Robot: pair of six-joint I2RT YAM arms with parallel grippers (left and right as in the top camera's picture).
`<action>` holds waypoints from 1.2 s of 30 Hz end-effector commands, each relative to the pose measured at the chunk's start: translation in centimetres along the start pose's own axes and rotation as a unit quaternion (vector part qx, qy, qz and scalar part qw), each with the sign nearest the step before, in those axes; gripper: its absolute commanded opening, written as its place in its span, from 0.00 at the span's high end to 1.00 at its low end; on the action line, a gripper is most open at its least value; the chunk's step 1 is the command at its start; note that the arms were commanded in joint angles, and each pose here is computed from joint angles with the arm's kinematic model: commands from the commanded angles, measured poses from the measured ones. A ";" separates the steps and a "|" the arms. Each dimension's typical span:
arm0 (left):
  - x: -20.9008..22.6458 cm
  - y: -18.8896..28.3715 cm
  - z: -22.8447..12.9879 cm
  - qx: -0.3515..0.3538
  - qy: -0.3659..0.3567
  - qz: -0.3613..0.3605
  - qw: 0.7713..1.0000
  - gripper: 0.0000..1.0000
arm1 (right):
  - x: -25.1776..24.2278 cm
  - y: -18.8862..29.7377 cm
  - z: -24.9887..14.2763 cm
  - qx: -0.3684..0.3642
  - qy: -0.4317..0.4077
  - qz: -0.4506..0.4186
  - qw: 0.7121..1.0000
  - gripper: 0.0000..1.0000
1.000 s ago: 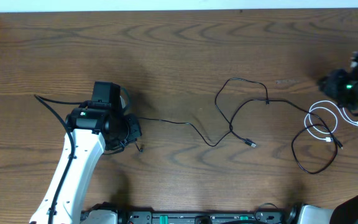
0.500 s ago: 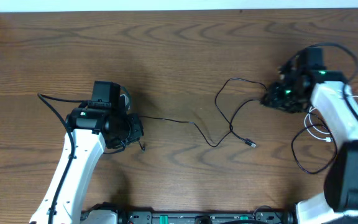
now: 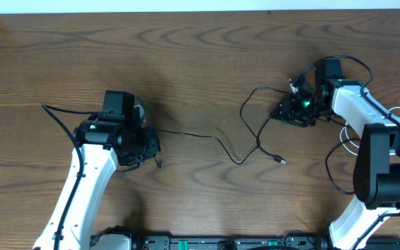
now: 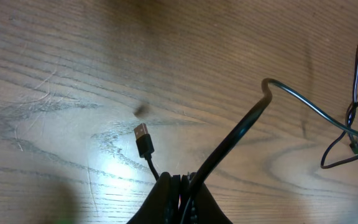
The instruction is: Untangle cables
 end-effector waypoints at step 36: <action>-0.3 0.3 0.2 -0.002 -0.010 -0.009 1.000 0.93 | 1.9 -5.6 -1.3 -0.080 0.024 0.125 0.989 0.99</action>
Point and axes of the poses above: each gripper's point midway between its finger pads, its own y axis back along the fingers, its own x axis along the line the jaws close on, z = x × y, the point moved 8 cm from there along y, back along the fingers, and after that the axes turned 1 degree about y, right-handed, at the moved point
